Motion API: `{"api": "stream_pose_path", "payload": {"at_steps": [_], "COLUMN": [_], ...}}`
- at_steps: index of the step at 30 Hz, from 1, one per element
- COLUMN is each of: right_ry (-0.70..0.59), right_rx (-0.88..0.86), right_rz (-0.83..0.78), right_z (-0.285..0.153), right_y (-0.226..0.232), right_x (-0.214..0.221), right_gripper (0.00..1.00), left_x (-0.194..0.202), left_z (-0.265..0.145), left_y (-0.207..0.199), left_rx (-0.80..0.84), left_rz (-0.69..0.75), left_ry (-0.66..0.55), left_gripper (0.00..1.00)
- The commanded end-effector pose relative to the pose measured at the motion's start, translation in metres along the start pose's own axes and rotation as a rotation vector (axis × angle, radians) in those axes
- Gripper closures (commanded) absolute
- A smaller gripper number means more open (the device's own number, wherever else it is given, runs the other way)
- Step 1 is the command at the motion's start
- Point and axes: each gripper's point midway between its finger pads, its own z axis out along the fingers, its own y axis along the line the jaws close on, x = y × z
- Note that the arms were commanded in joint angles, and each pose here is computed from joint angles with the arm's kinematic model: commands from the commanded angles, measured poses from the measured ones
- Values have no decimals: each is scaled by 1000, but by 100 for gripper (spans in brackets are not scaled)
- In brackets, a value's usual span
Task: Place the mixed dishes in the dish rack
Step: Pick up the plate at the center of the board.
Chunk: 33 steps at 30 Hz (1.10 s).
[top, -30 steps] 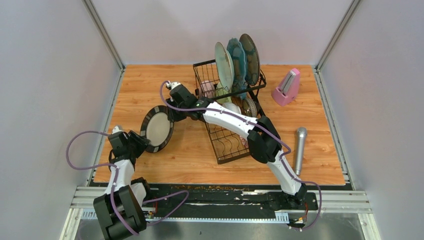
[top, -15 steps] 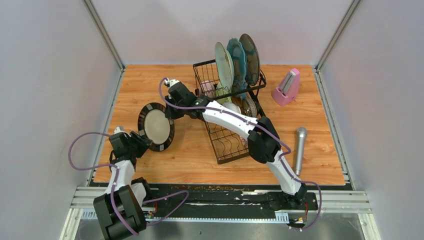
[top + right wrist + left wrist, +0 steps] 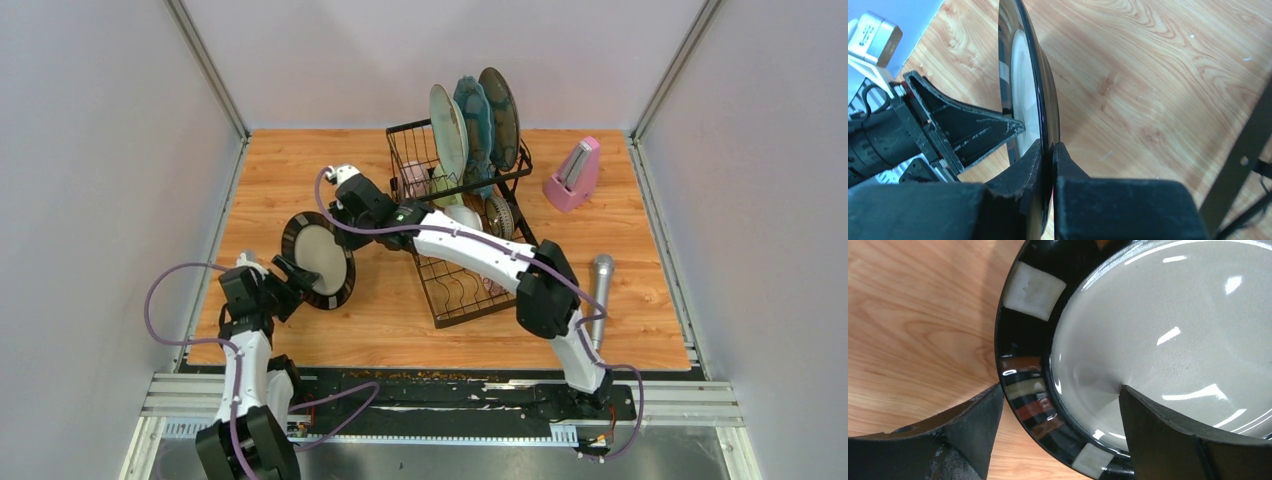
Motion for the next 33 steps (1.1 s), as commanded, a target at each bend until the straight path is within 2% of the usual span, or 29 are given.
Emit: {"api": "stream_pose_path", "payload": {"at_steps": [1, 5, 11, 17, 26, 33], "right_ry": [-137, -174, -236, -321, -375, -423], "right_rx": [-249, -232, -227, -240, -231, -242], "right_rz": [-24, -31, -19, -7, 14, 32], "right_z": [-94, -123, -161, -200, -230, -256], "right_y": [75, 66, 59, 57, 41, 27], "right_x": [-46, -48, -55, -71, -79, -91], "right_gripper": [100, 100, 100, 100, 100, 100], "left_x": [-43, -53, -72, -79, -68, -46], "left_z": [-30, -51, -88, -104, -124, -138], "left_y": [-80, -104, -145, -161, -197, -214], "left_rx": [251, 307, 376, 398, 607, 781], "left_rz": [116, 161, 314, 332, 418, 502], "left_ry": [-110, -146, -201, -226, -177, -70], "left_gripper": [8, 1, 0, 0, 0, 1]}}
